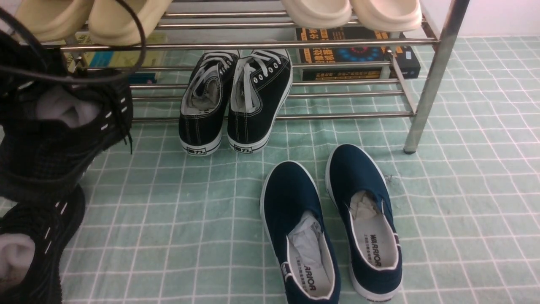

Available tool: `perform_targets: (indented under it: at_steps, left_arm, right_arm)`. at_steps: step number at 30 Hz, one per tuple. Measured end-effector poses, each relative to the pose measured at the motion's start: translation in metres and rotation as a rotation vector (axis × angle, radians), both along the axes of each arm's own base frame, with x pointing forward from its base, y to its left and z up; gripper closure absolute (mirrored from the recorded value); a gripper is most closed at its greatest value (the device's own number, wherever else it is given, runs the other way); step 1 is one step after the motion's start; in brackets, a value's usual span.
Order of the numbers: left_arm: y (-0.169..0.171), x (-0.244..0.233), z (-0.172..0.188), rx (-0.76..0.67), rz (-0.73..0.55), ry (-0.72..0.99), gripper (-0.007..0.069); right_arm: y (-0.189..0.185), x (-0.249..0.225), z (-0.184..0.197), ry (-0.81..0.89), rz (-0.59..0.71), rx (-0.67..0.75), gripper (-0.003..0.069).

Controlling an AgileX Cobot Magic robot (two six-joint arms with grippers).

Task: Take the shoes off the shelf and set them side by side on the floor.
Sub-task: 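Set the held shoe down on the floor in front of the rack with the left gripper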

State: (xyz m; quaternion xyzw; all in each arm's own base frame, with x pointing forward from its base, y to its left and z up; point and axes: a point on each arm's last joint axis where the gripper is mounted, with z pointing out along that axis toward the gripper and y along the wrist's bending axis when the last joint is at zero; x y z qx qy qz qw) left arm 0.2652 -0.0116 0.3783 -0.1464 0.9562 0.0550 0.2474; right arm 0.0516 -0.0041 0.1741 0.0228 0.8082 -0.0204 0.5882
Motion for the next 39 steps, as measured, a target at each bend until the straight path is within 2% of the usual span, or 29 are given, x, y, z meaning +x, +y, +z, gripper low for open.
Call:
perform_targets:
  at_steps: [6, 13, 20, 24, 39]
  left_arm:
    - [-0.002, -0.015, -0.039, -0.045, 0.03, 0.094, 0.0614]
    - [-0.011, -0.011, -0.079, -0.175, 0.058, 0.011, 0.0613]
    - [-0.012, -0.01, -0.101, -0.218, 0.089, -0.045, 0.0613]
    - [-0.012, -0.016, -0.117, -0.217, 0.099, -0.011, 0.061]
    - [-0.013, -0.023, -0.127, -0.245, 0.125, 0.05, 0.0582]
  right_arm:
    - [0.0, 0.0, 0.0, 0.0, 0.0, 0.0, 0.042]
    - [0.0, 0.0, 0.0, 0.0, 0.0, 0.0, 0.042]
    - [0.0, 0.0, 0.0, 0.0, 0.0, 0.0, 0.042]
    - [0.0, 0.0, 0.0, 0.0, 0.0, 0.0, 0.042]
    - [0.0, 0.0, 0.0, 0.0, 0.0, 0.0, 0.042]
